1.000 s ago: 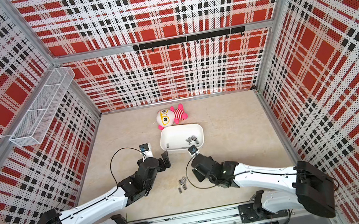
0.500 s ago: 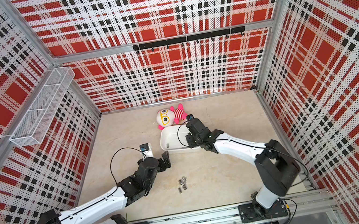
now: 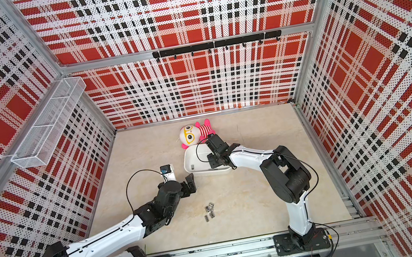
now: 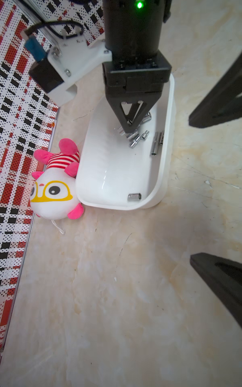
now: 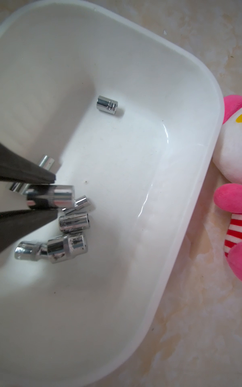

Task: Put the socket on the desktop into the storage box
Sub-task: Place the socket head in the storage box.

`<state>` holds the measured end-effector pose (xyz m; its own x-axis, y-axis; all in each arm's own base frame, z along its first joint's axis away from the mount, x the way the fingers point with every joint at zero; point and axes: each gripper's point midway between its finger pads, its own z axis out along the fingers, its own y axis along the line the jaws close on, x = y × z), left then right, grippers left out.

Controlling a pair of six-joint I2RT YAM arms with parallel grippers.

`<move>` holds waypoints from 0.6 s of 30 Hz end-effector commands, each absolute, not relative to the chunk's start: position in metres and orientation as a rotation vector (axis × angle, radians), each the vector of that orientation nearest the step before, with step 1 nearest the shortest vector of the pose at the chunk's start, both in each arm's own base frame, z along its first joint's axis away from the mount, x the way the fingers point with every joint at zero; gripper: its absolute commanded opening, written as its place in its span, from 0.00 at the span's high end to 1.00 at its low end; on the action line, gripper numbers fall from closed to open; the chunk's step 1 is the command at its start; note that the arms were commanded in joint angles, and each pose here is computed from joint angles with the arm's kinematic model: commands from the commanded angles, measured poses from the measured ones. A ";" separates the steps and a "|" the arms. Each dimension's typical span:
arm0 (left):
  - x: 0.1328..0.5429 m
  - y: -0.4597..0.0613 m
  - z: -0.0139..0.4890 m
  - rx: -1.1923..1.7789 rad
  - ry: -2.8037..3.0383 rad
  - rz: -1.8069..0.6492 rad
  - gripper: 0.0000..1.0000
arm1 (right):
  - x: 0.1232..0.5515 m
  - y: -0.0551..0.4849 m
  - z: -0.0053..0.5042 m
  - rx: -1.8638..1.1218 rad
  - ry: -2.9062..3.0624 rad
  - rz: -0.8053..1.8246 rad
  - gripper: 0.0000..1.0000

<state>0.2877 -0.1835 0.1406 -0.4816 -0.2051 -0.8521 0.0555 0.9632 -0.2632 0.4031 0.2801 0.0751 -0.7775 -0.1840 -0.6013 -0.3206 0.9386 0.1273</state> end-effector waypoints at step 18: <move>0.287 -0.182 0.137 -0.119 2.050 -0.327 0.01 | 0.323 0.228 0.179 -0.318 2.255 0.473 0.63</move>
<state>0.2870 -0.1845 0.1392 -0.4859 -0.2046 -0.8497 0.0612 0.9619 -0.2666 0.3402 0.2402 0.1766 -0.6638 -0.0993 -0.7413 -0.3690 0.9056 0.2091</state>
